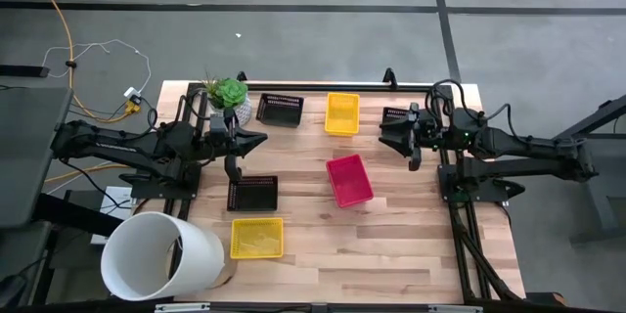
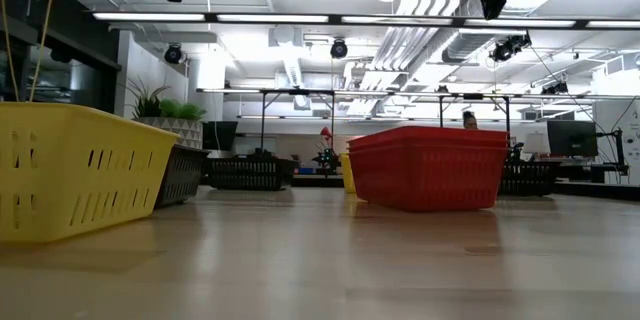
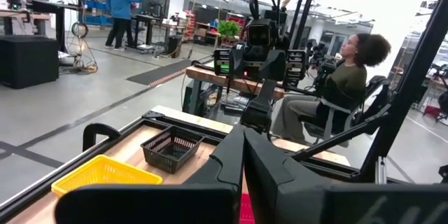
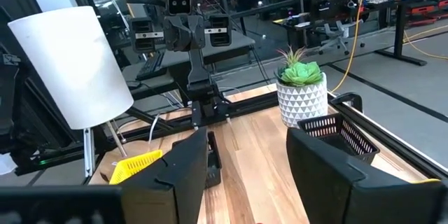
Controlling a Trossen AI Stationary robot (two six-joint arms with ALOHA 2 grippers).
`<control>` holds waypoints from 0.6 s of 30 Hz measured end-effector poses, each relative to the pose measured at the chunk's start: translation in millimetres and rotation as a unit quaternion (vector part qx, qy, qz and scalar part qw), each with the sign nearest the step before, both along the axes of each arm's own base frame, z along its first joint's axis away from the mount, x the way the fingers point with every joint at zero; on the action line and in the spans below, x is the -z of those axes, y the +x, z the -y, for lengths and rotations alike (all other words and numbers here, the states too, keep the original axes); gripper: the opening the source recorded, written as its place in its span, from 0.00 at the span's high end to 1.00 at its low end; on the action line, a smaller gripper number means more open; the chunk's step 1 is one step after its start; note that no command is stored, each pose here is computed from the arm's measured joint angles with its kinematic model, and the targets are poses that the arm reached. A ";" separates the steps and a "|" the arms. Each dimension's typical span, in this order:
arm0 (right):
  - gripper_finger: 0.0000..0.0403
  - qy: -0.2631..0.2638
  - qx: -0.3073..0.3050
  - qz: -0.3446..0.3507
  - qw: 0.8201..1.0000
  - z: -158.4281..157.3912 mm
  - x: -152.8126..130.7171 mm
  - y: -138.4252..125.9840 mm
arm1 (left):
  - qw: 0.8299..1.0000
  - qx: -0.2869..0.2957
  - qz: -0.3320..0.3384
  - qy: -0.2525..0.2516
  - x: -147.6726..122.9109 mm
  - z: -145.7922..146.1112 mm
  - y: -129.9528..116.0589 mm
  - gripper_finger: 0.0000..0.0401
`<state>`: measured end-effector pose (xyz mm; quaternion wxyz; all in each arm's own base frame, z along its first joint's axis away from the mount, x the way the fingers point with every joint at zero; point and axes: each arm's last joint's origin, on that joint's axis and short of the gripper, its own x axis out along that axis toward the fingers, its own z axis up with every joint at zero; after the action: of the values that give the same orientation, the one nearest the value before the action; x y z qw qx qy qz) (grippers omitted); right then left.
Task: Stack baskets by color
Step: Stack the yellow bin on the yellow bin
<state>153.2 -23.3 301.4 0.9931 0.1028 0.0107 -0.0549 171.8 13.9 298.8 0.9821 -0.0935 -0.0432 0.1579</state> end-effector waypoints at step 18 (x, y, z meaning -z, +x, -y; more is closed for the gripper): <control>0.98 0.004 -0.017 0.001 1.000 -1.0 0.0 0.1 | 1.000 0.000 -0.001 0.001 0.1 0.1 0.1 1.00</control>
<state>153.3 -22.3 301.4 0.9935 0.1062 0.0121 -0.0383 171.9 13.9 298.8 0.9822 -0.0921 -0.0428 0.1578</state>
